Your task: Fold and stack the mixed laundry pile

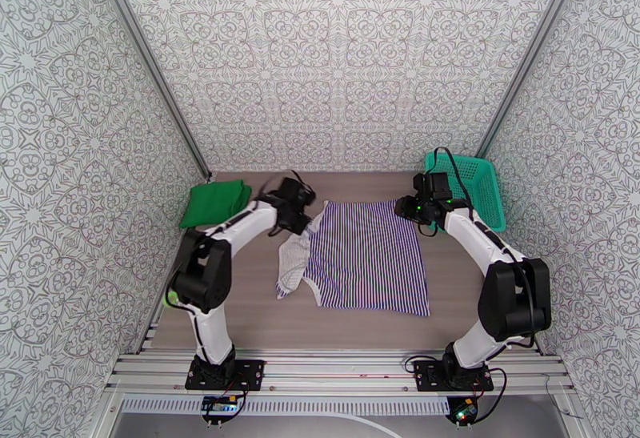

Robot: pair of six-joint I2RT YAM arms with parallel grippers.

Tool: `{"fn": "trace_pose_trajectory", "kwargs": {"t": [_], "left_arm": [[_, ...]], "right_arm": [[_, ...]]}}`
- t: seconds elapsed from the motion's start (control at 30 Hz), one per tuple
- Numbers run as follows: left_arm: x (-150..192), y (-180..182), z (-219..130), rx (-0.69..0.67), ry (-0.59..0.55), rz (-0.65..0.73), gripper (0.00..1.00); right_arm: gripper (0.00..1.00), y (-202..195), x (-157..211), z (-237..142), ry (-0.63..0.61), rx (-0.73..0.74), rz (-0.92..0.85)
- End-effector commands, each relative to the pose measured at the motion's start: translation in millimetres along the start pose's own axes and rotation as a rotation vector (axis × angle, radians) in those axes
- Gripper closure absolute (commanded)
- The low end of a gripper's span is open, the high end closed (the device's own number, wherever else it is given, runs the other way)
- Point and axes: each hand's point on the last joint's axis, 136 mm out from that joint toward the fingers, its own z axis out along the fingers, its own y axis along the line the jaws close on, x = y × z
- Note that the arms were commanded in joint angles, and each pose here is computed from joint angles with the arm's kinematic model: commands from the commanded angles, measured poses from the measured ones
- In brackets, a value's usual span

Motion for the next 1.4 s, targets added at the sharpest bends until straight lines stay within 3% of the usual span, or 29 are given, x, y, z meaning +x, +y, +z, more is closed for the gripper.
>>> {"fn": "trace_pose_trajectory", "kwargs": {"t": [0.0, 0.2, 0.37, 0.47, 0.57, 0.63, 0.73, 0.83, 0.97, 1.2, 1.37], "left_arm": [[-22, 10, -6, 0.132, -0.116, -0.112, 1.00], [-33, 60, 2, 0.147, -0.194, -0.278, 1.00], [-26, 85, 22, 0.133, -0.154, -0.348, 1.00], [-12, 103, 33, 0.081, -0.102, -0.407, 0.75], [0, 115, 33, 0.041, -0.085, -0.458, 0.69], [4, 120, 28, 0.018, -0.079, -0.480, 0.50], [5, 120, 9, -0.009, -0.075, -0.489, 0.48], [15, 112, -21, -0.041, -0.071, -0.526, 0.47], [68, 68, -48, -0.040, -0.006, -0.611, 0.46], [168, -20, -61, -0.008, 0.172, -0.673, 0.44], [214, -44, -61, -0.082, 0.272, -0.674, 0.37]], "right_arm": [[0.59, 1, 17, 5, 0.045, -0.009, 0.008], [0.59, 2, 29, 7, 0.072, -0.006, 0.004], [0.59, -2, 38, 11, 0.097, 0.007, 0.005], [0.59, -5, 42, 15, 0.109, 0.017, 0.008], [0.60, -7, 46, 19, 0.119, 0.029, 0.005], [0.60, -8, 50, 21, 0.130, 0.035, 0.003], [0.60, -8, 54, 20, 0.142, 0.044, -0.004], [0.60, -7, 58, 13, 0.143, 0.057, -0.016], [0.60, -11, 68, -4, 0.135, 0.077, -0.025], [0.60, -20, 93, -24, 0.147, 0.091, -0.030], [0.60, -26, 107, -23, 0.159, 0.097, -0.028]]}}
